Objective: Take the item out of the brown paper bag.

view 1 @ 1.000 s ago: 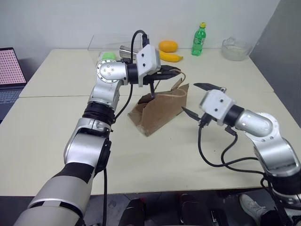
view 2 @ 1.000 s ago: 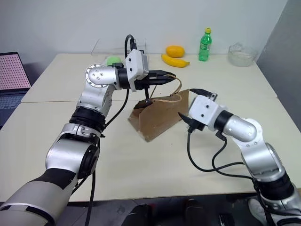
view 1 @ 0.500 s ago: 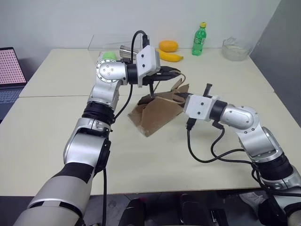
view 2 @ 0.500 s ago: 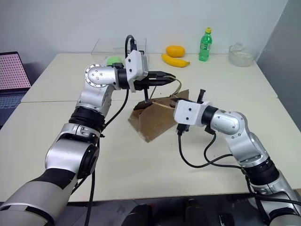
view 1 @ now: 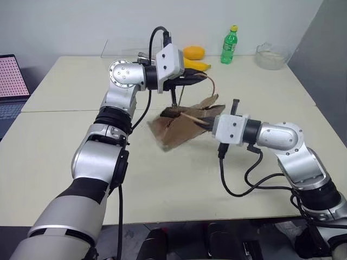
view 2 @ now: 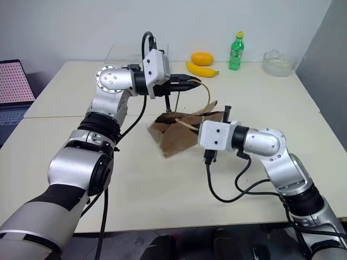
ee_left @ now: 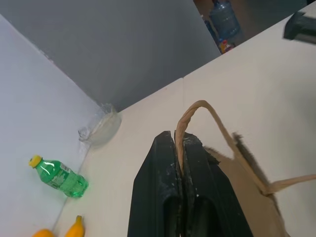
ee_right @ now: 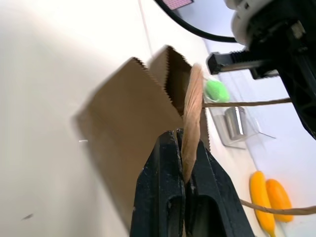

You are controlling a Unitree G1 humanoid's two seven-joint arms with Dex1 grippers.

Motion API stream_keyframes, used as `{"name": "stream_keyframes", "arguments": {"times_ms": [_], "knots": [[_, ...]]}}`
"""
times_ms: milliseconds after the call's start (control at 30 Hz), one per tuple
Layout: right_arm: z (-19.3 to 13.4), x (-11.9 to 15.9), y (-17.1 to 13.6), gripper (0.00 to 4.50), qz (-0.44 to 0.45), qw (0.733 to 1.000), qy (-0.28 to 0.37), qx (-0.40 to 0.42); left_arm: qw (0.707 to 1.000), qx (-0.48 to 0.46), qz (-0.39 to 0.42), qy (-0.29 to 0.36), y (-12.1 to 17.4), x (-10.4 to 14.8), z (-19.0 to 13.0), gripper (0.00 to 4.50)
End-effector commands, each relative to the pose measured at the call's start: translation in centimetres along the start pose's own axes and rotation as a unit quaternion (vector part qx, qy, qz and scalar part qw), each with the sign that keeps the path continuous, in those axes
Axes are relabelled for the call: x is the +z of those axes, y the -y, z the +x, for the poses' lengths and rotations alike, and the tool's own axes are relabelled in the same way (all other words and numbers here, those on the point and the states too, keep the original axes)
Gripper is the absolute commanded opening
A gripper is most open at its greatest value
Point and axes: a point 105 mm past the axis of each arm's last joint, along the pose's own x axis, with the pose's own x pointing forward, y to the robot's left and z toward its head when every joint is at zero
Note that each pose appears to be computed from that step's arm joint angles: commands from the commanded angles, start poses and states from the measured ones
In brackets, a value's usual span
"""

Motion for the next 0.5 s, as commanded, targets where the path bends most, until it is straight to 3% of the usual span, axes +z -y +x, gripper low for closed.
{"name": "stream_keyframes", "arguments": {"times_ms": [33,333,500], "knots": [[-0.2,1.4,-1.3,0.03,-0.012,0.999,0.021,0.025,0.999,0.021,0.034,0.011,-1.5,1.6,-0.5,0.0],[0.9,-0.4,-8.2,0.03,0.075,0.99,-0.005,0.118,0.998,0.039,0.042,0.014,-2.3,2.1,-0.5,0.0],[1.0,-1.5,-10.4,0.03,0.108,0.984,-0.024,0.141,0.998,0.041,0.045,0.02,-2.7,2.7,-0.5,0.0]]}}
